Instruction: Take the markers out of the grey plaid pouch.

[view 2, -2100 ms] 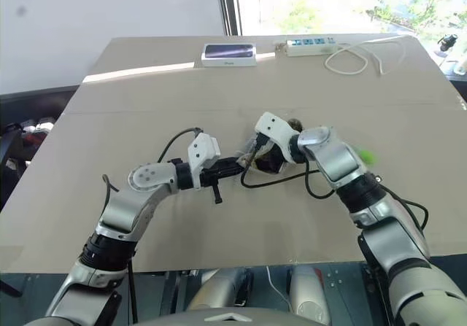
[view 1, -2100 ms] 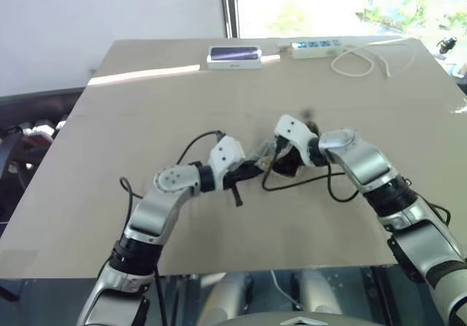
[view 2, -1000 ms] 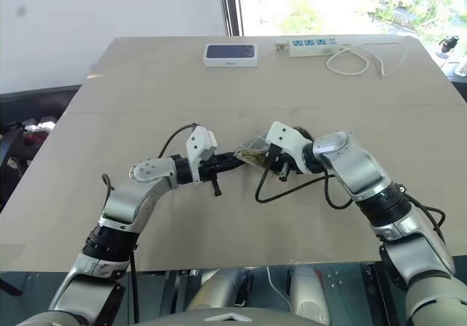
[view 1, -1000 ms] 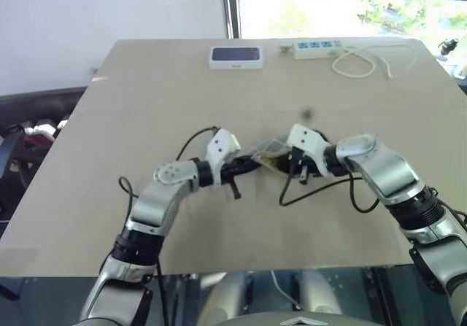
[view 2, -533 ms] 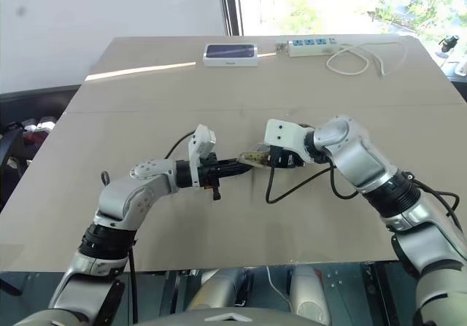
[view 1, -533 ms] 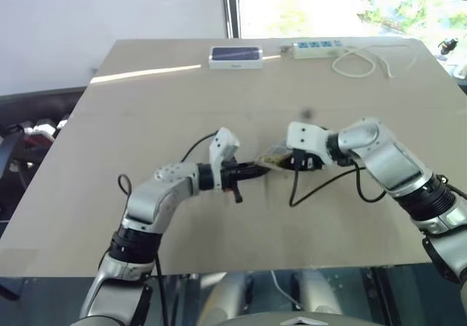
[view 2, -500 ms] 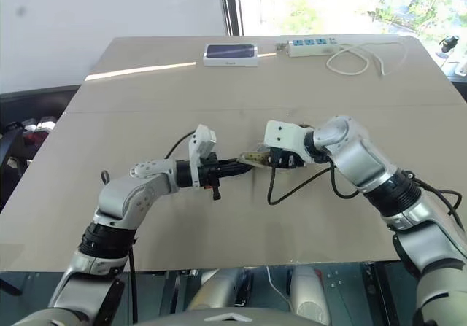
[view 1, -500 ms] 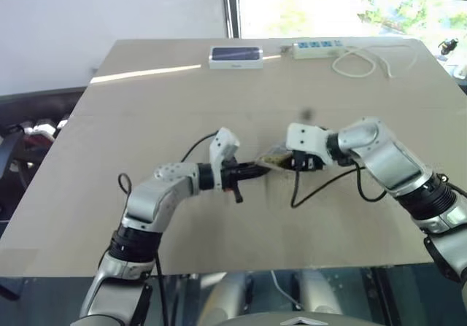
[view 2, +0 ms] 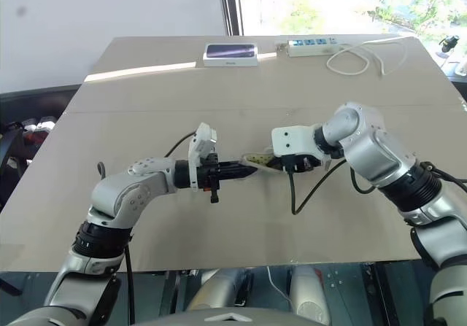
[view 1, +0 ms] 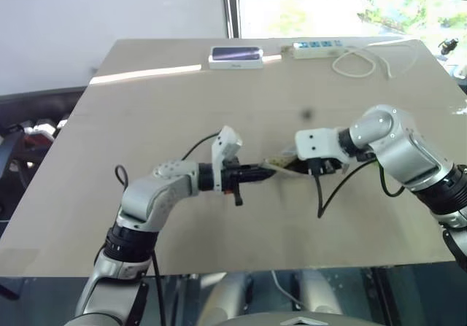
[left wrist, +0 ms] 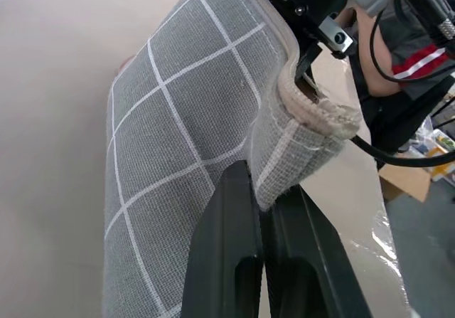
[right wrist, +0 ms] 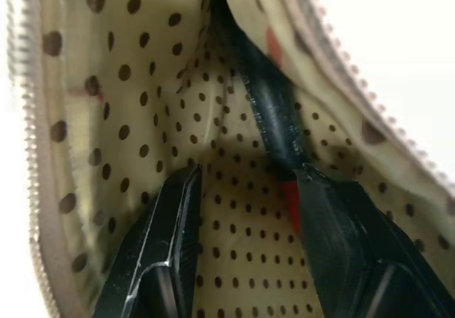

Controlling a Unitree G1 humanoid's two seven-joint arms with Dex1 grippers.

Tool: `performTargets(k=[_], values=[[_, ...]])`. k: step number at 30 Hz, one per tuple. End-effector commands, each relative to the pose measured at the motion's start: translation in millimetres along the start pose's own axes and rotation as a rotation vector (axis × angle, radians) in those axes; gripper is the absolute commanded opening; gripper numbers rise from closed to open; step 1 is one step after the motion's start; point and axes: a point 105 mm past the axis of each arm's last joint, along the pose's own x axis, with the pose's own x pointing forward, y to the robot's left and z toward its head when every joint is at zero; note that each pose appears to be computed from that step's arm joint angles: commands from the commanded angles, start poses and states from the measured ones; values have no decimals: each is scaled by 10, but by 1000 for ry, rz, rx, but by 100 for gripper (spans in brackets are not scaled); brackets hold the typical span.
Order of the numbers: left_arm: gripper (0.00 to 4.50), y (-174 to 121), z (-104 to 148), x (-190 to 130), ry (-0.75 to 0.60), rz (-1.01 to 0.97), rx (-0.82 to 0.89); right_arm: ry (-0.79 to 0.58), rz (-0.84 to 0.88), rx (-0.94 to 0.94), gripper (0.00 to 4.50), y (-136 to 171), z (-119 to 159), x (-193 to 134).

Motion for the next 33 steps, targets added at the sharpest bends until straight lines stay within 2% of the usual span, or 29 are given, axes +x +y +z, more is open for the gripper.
performTargets(k=[1,7,14,25,28,30,33], values=[[0,-126,150,-8,-38,-48,-2,7,1,-68,215,-14,116,-163],[0,-184,70,12,-17,-75,-67,41,44,-60,215,2,37,-115],[0,-146,69,35,-27,-62,-89,94,43,-65,215,-86,-51,106],[0,-130,25,59,-9,-58,-76,136,142,-46,215,7,-248,478],[0,-120,16,55,-9,-48,-68,117,150,-45,132,32,-241,505],[0,-114,11,51,-9,-42,-63,105,157,-44,45,55,-230,507],[0,-92,0,50,2,-25,-26,88,159,-43,38,84,-205,490]])
